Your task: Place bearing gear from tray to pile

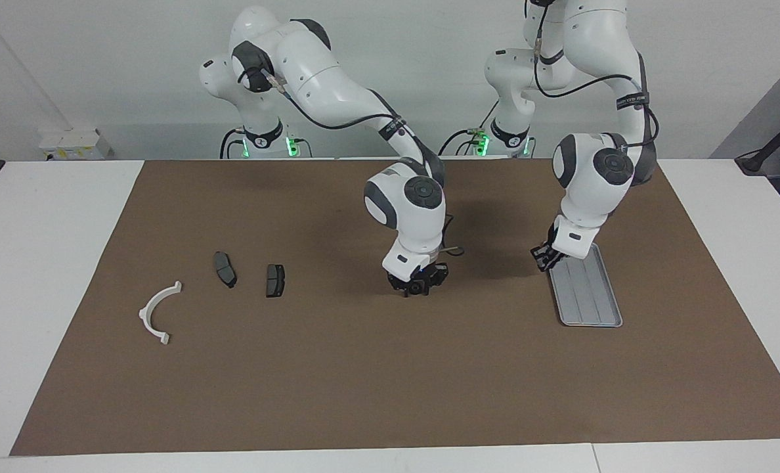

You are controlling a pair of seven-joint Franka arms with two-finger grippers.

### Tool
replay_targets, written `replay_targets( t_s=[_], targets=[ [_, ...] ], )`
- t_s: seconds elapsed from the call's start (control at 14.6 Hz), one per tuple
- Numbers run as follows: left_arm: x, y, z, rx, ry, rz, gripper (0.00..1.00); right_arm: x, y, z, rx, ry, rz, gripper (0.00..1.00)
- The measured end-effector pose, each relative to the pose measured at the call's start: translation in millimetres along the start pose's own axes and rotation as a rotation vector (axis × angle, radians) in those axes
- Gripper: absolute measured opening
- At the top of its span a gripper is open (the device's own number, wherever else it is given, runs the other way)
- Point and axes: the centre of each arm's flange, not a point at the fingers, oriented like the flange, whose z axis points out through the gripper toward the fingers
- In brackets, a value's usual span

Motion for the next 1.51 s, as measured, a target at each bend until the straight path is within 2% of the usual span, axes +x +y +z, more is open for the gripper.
replay_targets(
  t_s=[0.07,0.14,0.55,0.82,1.03,1.24,1.37,1.51],
  targets=[
    [-0.1,0.2,0.0,-0.005,-0.002,-0.004,0.23,0.4,0.6,-0.9,0.000,0.001,0.001,0.37],
    [-0.2,0.4,0.0,-0.009,-0.003,-0.007,0.23,0.3,0.6,-0.9,0.000,0.001,0.001,0.34],
    [-1.7,6.7,-1.4,-0.048,-0.015,-0.031,0.23,3.7,4.9,-5.8,-0.001,0.006,0.008,0.34],
    [-4.9,27.3,-10.3,-0.066,-0.003,-0.073,0.23,25.1,43.6,-46.4,-0.010,0.012,0.047,0.34],
    [-22.6,80.8,-25.1,-0.087,0.021,-0.116,0.23,44.1,86.0,-89.0,-0.008,0.030,0.052,0.34],
    [-50.8,160.5,-36.9,-0.103,0.020,-0.135,0.23,67.4,158.0,-135.3,-0.012,0.048,0.034,0.34],
    [-59.3,220.8,-29.6,-0.104,0.007,-0.166,0.23,81.2,215.0,-157.9,0.002,0.055,0.025,0.34],
    [-62.6,261.5,-3.0,-0.090,-0.009,-0.164,0.23,90.6,269.4,-169.8,0.002,0.055,0.003,0.34]
  ],
)
